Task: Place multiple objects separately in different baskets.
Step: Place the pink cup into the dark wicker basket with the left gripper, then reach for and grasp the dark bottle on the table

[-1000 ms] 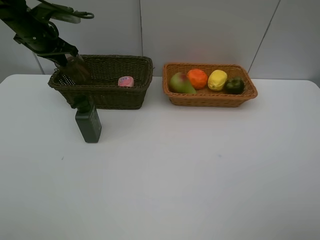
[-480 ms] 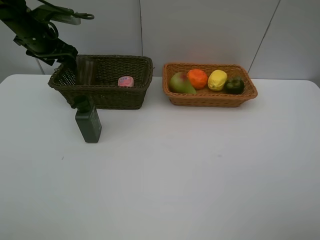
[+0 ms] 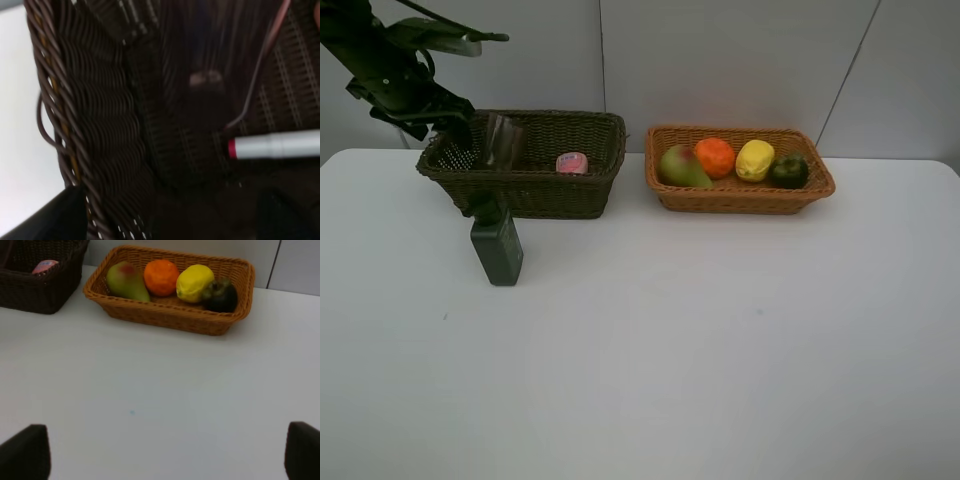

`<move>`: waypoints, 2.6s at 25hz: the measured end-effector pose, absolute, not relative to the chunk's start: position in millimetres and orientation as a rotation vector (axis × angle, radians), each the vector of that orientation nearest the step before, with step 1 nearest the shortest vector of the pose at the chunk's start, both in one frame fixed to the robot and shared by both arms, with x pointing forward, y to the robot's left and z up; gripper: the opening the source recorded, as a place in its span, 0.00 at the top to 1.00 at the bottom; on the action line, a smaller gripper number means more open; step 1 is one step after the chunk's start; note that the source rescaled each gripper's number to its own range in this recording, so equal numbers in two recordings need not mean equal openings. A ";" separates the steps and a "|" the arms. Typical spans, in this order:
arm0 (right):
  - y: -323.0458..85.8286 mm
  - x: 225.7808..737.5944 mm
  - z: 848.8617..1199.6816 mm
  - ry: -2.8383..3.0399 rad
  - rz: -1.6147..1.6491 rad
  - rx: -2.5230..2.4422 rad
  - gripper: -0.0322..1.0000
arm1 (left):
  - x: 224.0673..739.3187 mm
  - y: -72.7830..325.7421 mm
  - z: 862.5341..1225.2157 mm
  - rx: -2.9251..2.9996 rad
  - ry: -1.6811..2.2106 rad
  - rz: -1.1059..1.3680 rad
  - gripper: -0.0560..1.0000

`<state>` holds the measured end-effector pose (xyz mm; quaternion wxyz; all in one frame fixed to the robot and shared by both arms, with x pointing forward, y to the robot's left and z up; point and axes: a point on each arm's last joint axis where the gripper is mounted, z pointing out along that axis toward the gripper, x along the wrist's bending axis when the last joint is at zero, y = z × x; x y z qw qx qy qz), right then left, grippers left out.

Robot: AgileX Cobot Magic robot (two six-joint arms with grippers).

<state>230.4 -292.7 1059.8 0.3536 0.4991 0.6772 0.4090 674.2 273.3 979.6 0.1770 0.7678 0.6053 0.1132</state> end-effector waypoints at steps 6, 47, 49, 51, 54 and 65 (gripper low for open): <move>-292.7 230.4 1059.8 1.751 1.057 1.291 0.01 | 657.7 272.9 1013.7 2.185 1.701 0.301 0.09; -292.7 230.4 1059.8 1.751 1.057 1.291 0.01 | 573.2 164.6 1051.3 2.378 1.827 0.123 0.10; -292.7 230.4 1059.8 1.751 1.057 1.291 0.01 | 576.3 163.3 1042.6 2.393 1.845 0.104 0.10; -292.7 230.4 1059.8 1.751 1.057 1.291 0.01 | 579.9 161.8 1032.1 2.410 1.863 0.083 0.10; -292.7 230.4 1059.8 1.751 1.057 1.291 0.01 | 585.8 159.4 1017.4 2.419 1.882 0.066 0.10; -292.7 230.4 1059.8 1.751 1.057 1.291 0.01 | 593.4 155.6 977.0 2.405 1.941 0.032 0.10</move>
